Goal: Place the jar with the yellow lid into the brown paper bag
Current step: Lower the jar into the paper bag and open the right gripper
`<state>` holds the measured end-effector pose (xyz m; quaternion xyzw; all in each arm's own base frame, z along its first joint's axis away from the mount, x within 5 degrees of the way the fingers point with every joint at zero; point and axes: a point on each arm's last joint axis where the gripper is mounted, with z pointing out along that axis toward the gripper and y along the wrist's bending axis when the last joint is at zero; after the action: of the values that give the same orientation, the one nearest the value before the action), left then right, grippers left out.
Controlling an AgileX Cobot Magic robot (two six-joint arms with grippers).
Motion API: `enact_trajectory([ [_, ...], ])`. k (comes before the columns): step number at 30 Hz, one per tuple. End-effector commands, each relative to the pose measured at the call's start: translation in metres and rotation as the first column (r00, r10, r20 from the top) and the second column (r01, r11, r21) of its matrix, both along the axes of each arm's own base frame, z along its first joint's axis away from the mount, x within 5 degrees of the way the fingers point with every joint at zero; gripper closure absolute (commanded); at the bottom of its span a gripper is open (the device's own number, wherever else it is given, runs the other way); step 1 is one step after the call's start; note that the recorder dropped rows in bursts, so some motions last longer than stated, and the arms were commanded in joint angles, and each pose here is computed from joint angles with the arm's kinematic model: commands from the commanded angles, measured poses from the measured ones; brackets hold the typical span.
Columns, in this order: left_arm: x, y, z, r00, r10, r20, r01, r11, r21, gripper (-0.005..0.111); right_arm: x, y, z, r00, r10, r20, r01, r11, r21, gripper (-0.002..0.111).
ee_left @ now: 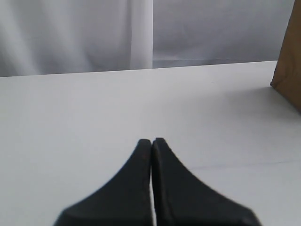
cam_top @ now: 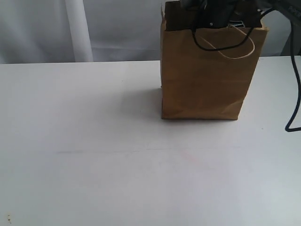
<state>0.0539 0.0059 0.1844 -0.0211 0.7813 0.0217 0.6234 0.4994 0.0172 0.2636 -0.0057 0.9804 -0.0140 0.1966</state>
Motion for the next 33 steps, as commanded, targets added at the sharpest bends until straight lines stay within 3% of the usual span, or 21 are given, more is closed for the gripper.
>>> enact_trajectory([
  [1,0.000,-0.001,0.001,1.000,-0.006,0.009,0.006,1.000,-0.007,0.106,0.004,-0.001,-0.003,1.000,0.009,0.020,-0.009,1.000,0.001,0.108],
  [30,0.000,-0.001,0.001,1.000,-0.006,0.009,0.006,1.000,-0.007,0.106,0.007,0.006,-0.015,0.999,0.034,-0.004,-0.034,0.997,0.075,0.108],
  [33,0.000,-0.001,0.001,1.000,-0.006,0.009,0.006,1.000,-0.007,0.106,0.007,0.006,-0.015,1.000,0.029,-0.005,-0.029,0.997,0.077,0.104],
])
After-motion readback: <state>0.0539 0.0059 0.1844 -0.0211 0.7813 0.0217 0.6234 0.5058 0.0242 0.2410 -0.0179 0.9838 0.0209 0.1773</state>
